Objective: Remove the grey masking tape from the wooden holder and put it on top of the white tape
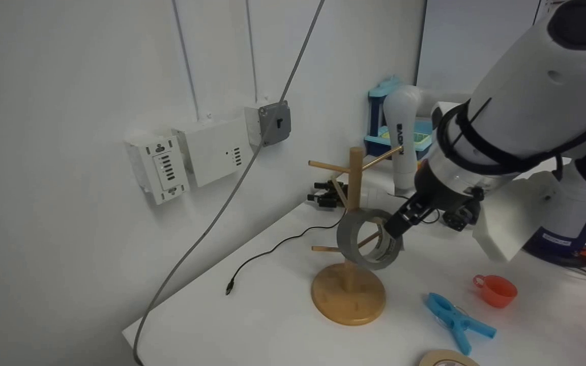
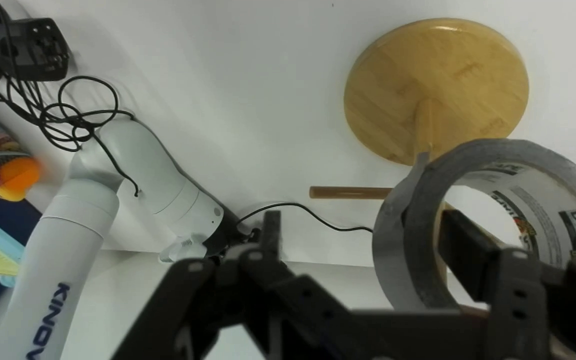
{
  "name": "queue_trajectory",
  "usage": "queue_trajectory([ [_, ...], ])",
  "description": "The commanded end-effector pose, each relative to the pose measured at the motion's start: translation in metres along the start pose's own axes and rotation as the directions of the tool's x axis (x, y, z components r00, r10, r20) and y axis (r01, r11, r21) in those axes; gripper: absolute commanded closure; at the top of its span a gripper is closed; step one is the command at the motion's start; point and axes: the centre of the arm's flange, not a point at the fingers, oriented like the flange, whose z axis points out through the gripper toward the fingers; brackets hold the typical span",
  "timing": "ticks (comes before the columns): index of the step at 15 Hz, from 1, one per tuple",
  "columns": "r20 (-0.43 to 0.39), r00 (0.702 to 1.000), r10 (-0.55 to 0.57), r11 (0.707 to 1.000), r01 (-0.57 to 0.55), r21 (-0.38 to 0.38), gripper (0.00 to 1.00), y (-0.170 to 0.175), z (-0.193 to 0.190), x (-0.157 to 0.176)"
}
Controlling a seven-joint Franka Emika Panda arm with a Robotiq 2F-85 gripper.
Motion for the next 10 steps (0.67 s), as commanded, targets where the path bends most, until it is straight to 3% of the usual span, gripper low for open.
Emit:
queue_trajectory([
  [1, -0.017, 1.0, 0.001, 1.0, -0.001, 0.014, 0.43, -0.0052, 0.0039, 0.0073],
  [4, -0.018, 1.0, -0.004, 1.0, 0.004, 0.019, 0.63, -0.0094, 0.0024, 0.007],
  [7, -0.019, 1.0, -0.009, 1.0, 0.01, 0.019, 0.96, -0.0122, 0.0019, 0.0079],
  [8, -0.02, 1.0, -0.01, 1.0, 0.01, 0.018, 1.0, -0.0126, 0.0018, 0.0082],
  [10, -0.021, 1.0, -0.008, 1.0, 0.009, 0.016, 0.96, -0.0123, 0.0013, 0.0091],
])
